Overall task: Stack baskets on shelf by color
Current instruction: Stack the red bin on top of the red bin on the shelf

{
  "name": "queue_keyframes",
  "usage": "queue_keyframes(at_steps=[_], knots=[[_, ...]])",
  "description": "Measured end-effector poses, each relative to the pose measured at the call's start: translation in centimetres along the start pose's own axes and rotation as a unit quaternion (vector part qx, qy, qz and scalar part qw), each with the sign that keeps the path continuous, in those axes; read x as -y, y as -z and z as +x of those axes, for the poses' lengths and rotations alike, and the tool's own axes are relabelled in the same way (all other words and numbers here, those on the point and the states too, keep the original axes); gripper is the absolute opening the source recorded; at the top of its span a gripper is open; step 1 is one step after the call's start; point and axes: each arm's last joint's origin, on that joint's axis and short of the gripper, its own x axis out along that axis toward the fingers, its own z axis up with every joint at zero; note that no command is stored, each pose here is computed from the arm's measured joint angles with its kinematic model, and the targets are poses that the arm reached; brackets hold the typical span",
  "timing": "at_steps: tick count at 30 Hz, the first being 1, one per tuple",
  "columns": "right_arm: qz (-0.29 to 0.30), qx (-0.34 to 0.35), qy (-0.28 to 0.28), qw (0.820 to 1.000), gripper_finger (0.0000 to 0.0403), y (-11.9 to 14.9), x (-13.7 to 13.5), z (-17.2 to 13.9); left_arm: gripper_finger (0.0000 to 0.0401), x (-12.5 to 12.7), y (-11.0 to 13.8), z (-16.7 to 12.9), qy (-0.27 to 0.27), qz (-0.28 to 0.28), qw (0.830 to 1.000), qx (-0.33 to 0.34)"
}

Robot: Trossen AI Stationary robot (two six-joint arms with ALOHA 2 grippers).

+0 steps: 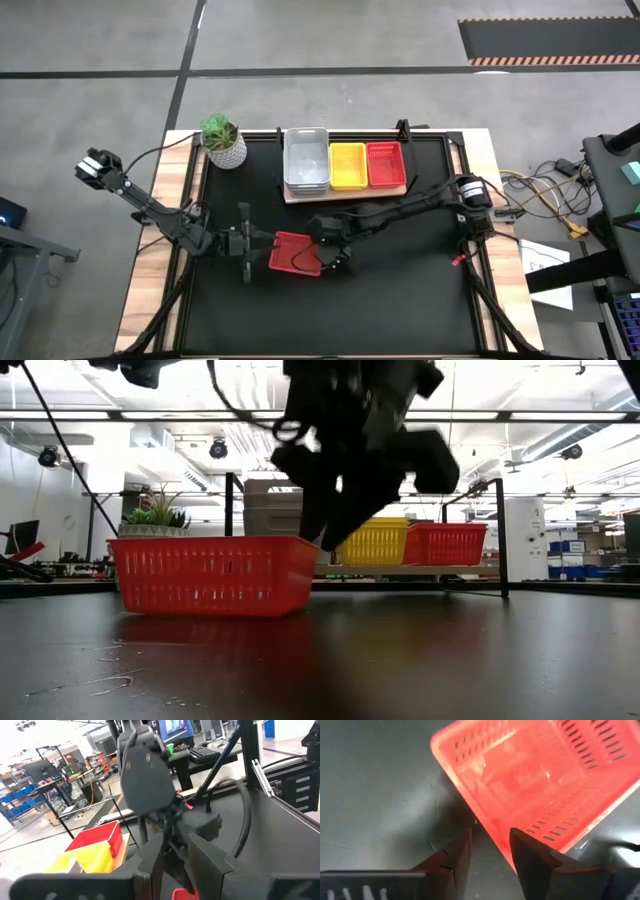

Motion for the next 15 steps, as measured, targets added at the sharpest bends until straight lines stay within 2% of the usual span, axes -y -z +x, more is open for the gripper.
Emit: queue_keyframes(at_steps=[5, 8, 10, 15], knots=[[-0.015, -0.018, -0.013, 1.000, 0.0133, 0.9, 0.3, 1.9, 0.0072, 0.0, 0.1, 0.1, -0.014, 0.001, 1.000, -0.006], [-0.023, -0.024, -0.018, 0.999, 0.0121, 1.1, 0.4, 3.0, 0.0072, 0.0, 0.1, 0.1, -0.018, 0.000, 1.000, -0.005], [-0.025, -0.028, -0.021, 0.999, 0.0101, 1.1, 0.4, 3.4, 0.0072, 0.0, 0.1, 0.1, -0.020, -0.001, 1.000, -0.006], [-0.029, -0.030, -0.024, 0.999, 0.0020, 1.0, 0.3, 3.5, 0.0072, -0.1, 0.1, 0.1, -0.028, -0.001, 1.000, -0.009]])
